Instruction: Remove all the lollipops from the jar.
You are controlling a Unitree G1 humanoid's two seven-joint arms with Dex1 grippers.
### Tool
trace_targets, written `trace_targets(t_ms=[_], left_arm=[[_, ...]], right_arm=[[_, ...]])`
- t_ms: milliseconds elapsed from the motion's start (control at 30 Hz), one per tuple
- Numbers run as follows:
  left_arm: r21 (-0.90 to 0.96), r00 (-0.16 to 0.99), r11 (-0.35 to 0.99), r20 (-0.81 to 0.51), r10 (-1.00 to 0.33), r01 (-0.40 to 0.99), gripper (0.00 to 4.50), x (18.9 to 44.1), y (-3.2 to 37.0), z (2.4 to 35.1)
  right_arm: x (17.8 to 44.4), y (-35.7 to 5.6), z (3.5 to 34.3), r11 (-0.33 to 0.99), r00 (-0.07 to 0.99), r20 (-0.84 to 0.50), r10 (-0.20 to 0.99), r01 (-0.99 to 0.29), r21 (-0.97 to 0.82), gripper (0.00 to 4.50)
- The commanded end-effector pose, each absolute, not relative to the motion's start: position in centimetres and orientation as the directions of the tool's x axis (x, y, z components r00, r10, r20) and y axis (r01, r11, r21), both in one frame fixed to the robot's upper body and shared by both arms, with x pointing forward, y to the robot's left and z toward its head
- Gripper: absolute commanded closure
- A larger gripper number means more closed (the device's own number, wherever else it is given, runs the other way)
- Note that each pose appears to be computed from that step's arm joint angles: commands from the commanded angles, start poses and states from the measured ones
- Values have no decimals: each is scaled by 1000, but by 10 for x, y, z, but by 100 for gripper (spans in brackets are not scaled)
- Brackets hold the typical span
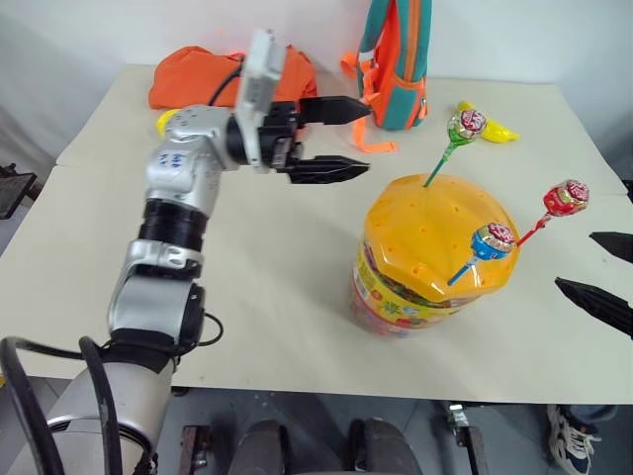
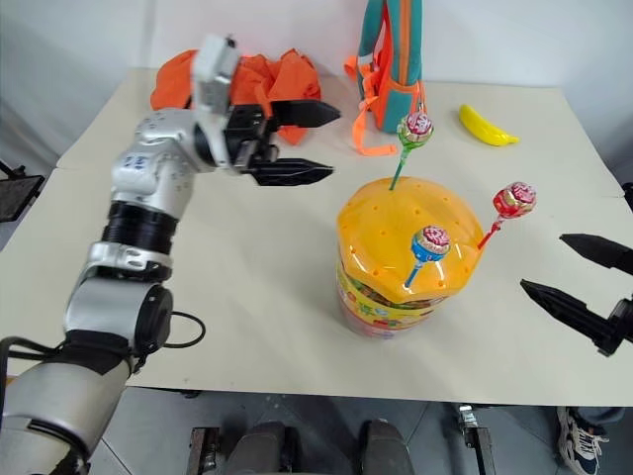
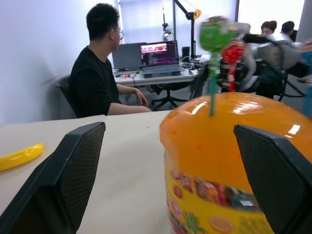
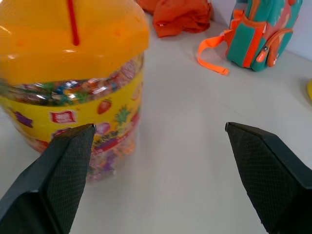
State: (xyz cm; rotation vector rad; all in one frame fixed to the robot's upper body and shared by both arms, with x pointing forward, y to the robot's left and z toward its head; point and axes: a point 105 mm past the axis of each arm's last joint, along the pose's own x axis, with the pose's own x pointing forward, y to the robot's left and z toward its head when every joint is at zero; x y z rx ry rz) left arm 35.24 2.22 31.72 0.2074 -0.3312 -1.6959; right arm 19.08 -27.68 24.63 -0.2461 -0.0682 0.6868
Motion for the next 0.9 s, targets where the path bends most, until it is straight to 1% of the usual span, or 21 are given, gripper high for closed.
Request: trace_targets(t_ms=[33,167,333,467,567,733,900], left_arm=[[370,-189,-174,3,-982,912,0,349,6,324],[382,-260,-246,-15,-965,891,0,342,-11,325],[353,-356,-350,-50,-933,867,0,329,-14,326],[363,-378,-393,-114,-919,845,0,326,-15,322],[384,-384,-382,-75,-920,841,59,325,-17,329],[396,-413,-394,-40,-910,829,215,320,-23,336],[391,-433,-414,-45,-900,822,369,318,-26,335]], right_arm=[[181,-271,262,760,784,51,618,-580,-292,5],[177,-264,265,772,790,79,608,-564,-294,5],[174,-265,266,791,807,95,583,-538,-291,5],[171,-266,264,803,819,95,565,-521,-288,5],[167,-266,264,811,828,100,552,-506,-292,0],[162,-267,264,820,837,104,538,-490,-297,0],[161,-267,264,828,844,114,524,-473,-300,0]])
